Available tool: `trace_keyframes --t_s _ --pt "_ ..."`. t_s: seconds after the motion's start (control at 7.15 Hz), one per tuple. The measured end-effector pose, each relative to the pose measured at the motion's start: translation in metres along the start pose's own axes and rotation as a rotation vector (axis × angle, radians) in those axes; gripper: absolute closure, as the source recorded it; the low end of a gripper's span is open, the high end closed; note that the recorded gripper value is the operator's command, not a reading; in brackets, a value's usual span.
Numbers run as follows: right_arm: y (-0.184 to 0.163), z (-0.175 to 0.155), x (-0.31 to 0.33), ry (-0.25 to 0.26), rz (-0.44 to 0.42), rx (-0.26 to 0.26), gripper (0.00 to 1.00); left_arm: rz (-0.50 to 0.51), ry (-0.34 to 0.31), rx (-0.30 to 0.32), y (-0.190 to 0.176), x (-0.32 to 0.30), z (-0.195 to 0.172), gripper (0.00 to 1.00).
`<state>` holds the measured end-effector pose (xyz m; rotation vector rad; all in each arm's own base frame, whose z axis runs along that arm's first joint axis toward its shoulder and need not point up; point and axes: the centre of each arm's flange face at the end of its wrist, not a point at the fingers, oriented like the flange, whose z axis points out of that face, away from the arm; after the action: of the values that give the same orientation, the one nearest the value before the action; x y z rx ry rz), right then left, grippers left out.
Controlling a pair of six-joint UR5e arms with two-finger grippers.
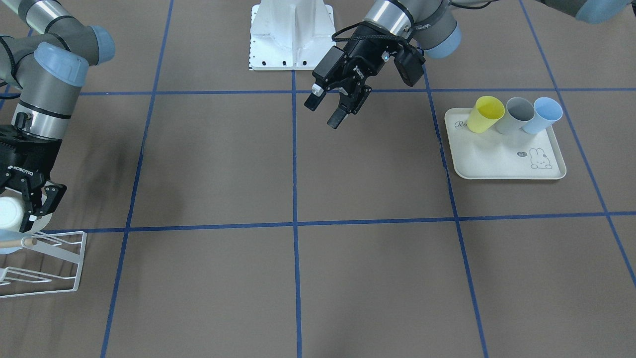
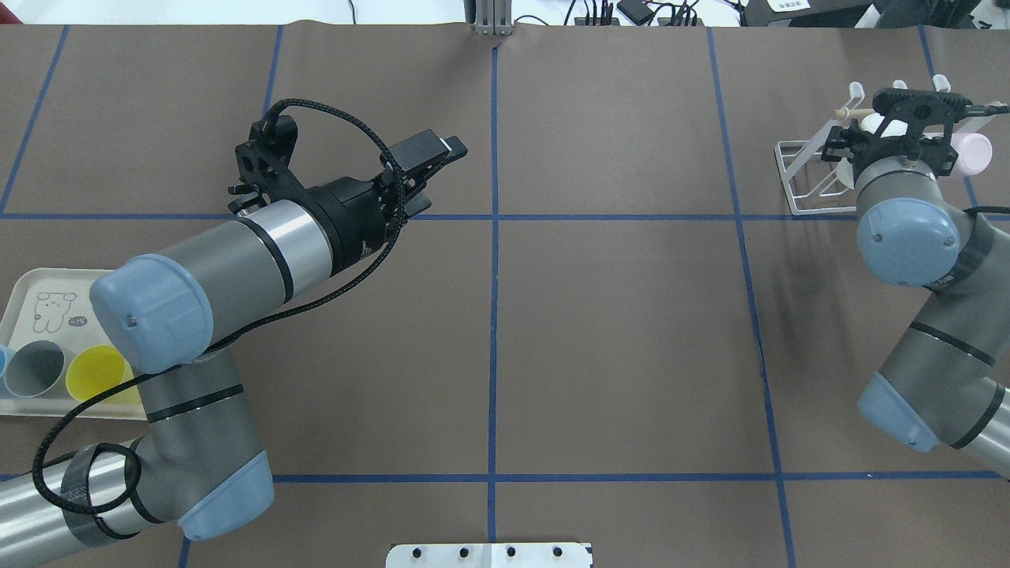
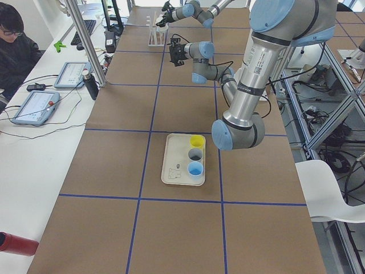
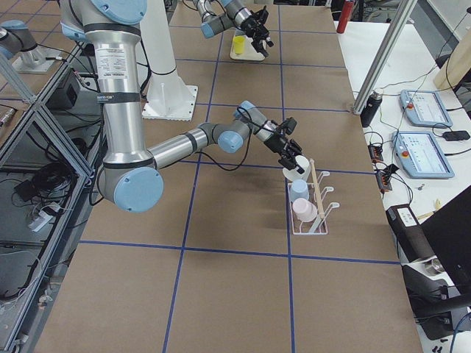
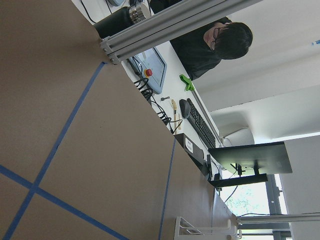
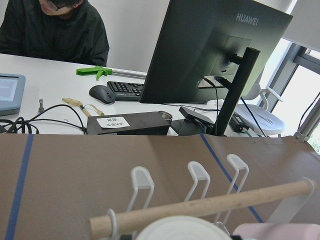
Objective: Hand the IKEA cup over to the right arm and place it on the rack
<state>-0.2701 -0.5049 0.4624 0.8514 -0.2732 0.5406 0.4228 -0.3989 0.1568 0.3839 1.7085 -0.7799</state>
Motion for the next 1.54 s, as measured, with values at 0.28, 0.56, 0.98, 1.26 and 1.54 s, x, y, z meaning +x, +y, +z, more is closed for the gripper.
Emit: trace_keyframes --t_s 0.28,0.56,0.98,1.26,1.54 --pt "0.003 0.001 0.000 0.001 -0.004 -0.003 0.00 0.000 0.000 0.000 0.000 0.000 0.000 0.00" --pt "0.001 -0.002 -0.003 -0.009 -0.002 -0.006 0.00 0.000 -0.001 0.000 0.000 -0.001 0.000 0.00" --pt "-0.042 -0.047 -0.013 -0.125 0.050 -0.069 0.00 0.023 -0.011 -0.005 -0.017 0.013 -0.009 0.00" --pt "-0.085 -0.093 -0.011 -0.192 0.057 -0.153 0.00 0.148 -0.102 -0.033 -0.060 0.020 -0.040 0.00" --pt "-0.126 -0.135 -0.033 -0.327 0.105 -0.271 0.00 0.339 -0.228 -0.099 -0.118 -0.013 -0.089 0.00"
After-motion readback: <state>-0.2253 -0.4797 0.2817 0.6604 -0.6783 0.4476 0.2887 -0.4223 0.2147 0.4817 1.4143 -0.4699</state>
